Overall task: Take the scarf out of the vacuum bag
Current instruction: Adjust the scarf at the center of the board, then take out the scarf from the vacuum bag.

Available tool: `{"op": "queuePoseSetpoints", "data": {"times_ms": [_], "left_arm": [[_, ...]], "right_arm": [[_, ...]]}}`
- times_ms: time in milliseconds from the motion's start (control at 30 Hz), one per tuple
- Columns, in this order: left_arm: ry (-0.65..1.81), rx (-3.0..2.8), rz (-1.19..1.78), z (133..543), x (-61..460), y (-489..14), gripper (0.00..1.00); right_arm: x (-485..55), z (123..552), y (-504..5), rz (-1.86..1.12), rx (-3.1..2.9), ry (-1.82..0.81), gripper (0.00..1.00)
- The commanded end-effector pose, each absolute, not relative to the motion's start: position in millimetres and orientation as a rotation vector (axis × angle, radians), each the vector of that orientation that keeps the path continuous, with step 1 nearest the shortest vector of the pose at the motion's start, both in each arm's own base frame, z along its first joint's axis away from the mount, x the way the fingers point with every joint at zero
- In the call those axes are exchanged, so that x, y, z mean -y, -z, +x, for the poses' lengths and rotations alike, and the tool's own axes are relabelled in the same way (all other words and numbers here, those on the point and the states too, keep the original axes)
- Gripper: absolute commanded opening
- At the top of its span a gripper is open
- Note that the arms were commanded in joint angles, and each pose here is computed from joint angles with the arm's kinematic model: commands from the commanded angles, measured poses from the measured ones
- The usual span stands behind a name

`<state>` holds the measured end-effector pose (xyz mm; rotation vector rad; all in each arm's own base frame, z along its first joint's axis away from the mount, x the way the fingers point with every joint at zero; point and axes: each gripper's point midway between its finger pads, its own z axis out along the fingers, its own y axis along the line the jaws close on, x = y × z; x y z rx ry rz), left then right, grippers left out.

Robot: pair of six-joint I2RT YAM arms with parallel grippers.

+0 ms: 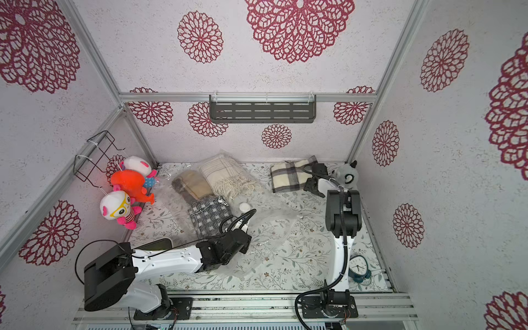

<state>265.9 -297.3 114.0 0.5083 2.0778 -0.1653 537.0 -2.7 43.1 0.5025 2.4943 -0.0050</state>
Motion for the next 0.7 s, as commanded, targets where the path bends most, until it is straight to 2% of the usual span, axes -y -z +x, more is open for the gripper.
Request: {"op": "queuePoseSetpoints", "data": {"times_ms": [0,200,333,367,467,533,633,667], "left_arm": [[0.172,-2.048,0.447,270.1,298.0,-133.3,0.00],[0.235,-2.019,0.433,272.2,307.4,-158.3,0.00],[0.208,-2.009,0.409,277.9,305.2,-177.1,0.00],[0.206,-2.013,0.402,280.2,305.0,-180.0,0.00],[0.208,-2.027,0.400,284.4,310.9,-182.2,0.00],[0.219,-2.031,0.403,288.8,319.9,-183.3,0.00],[0.196,-2.033,0.401,295.9,328.2,-186.5,0.00],[0.195,-2.030,0.396,298.4,330.1,-187.7,0.00]], "right_arm": [[-20.7,528.0,-127.5,0.444,-2.313,-0.060,0.73],[-59.9,452.8,-203.4,0.327,-2.165,-0.152,0.75],[-81.9,382.8,-227.8,0.273,-2.064,-0.399,0.76],[-85.3,368.6,-229.5,0.265,-2.049,-0.443,0.77],[-102.7,314.6,-223.5,0.224,-2.029,-0.567,0.89],[-114.7,288.4,-207.9,0.188,-2.055,-0.659,0.89],[-126.1,268.8,-185.6,0.158,-2.098,-0.751,0.99],[-130.8,265.2,-179.9,0.141,-2.111,-0.780,0.99]]}}
